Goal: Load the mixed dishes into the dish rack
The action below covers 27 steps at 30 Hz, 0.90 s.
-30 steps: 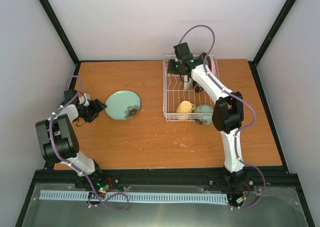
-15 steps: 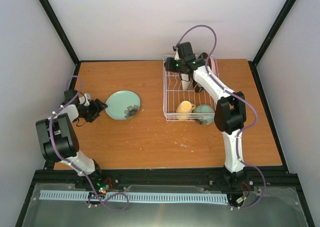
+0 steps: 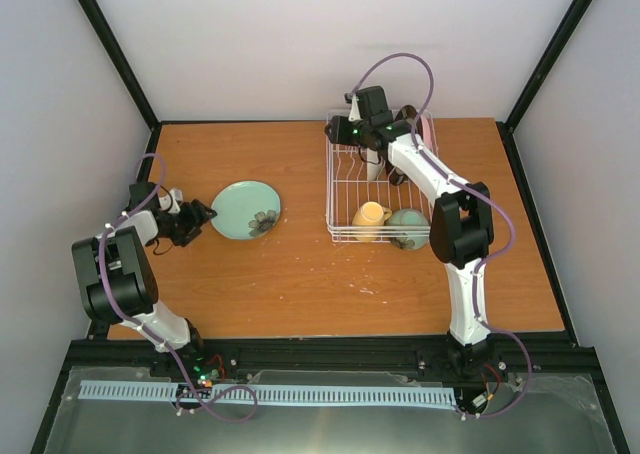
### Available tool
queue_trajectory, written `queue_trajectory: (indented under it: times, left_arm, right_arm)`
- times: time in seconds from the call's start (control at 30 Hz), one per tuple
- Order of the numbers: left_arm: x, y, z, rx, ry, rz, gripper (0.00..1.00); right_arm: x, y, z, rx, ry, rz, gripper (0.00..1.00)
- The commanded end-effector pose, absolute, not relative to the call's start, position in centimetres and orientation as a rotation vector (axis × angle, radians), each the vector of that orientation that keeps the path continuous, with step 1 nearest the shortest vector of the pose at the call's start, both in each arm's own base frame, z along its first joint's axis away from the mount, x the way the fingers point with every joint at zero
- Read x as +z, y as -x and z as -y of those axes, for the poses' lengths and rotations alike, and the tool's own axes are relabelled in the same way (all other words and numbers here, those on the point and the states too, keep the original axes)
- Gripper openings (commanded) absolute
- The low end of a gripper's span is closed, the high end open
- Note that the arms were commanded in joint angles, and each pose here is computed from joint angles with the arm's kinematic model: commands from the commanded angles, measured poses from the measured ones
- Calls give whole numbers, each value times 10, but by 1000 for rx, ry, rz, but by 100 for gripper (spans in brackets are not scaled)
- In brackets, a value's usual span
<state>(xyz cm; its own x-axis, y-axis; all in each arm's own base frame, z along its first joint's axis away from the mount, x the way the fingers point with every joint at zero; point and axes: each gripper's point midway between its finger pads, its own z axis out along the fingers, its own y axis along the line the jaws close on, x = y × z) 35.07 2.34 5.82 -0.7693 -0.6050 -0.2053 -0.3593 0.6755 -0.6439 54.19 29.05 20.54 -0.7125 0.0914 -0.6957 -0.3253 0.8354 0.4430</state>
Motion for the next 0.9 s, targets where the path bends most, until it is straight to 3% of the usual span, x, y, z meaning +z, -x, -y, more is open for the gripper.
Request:
queue_trajectory:
  times: [0.0, 0.37, 0.87]
  left_arm:
    - [60, -354, -23, -859, 753, -2466, 76]
    - [58, -355, -21, -891, 747, -2458, 76]
    - [40, -366, -17, -970, 750, -2448, 73]
  right_arm:
    - [219, -542, -291, 768, 202, -2214, 52]
    - [219, -540, -285, 735, 181, -2216, 52]
    - [260, -530, -315, 954, 337, -2086, 52]
